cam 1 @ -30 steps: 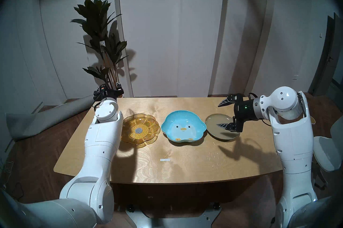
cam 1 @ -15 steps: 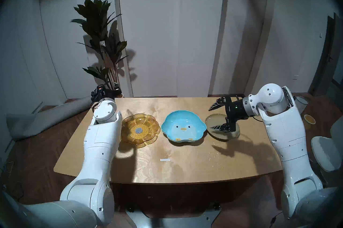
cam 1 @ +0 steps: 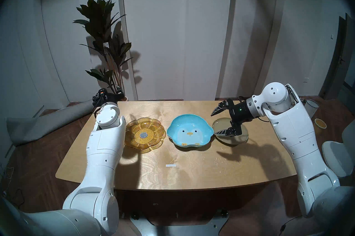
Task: Stack the plates into one stack
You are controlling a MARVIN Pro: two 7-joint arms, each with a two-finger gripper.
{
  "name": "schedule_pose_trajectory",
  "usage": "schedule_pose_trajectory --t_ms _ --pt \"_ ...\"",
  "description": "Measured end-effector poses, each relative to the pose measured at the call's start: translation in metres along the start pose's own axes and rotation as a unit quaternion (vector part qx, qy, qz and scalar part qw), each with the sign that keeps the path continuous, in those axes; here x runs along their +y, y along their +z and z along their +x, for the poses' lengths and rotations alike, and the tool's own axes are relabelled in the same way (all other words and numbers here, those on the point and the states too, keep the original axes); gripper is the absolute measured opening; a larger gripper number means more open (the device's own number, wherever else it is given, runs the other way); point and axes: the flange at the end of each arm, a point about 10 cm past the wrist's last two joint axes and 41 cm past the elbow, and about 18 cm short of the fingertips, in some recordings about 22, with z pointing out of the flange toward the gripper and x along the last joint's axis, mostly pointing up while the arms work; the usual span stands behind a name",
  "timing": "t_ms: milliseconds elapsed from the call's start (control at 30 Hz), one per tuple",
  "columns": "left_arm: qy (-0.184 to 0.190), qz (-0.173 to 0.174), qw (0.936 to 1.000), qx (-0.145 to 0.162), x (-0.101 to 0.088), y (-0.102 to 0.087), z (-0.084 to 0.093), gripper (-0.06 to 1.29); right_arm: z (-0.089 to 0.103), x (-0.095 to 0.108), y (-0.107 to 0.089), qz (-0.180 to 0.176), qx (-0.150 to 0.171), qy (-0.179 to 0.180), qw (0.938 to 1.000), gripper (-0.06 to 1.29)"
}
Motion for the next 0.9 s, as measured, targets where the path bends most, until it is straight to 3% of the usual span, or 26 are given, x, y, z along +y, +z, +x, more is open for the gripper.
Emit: schedule_pose_trajectory --t_ms 233,900 --pt "-0.003 0.006 1.0 0.001 -0.002 -0.002 0.001 1.26 0.006 0.003 0.002 -0.024 0.019 -0.01 0.9995 1.23" --pt "-0.01 -0.003 0.9999 0.009 0.007 -0.011 0.005 1.26 0.026 -0.001 -0.016 -0.059 0.088 -0.046 0.9933 1.23"
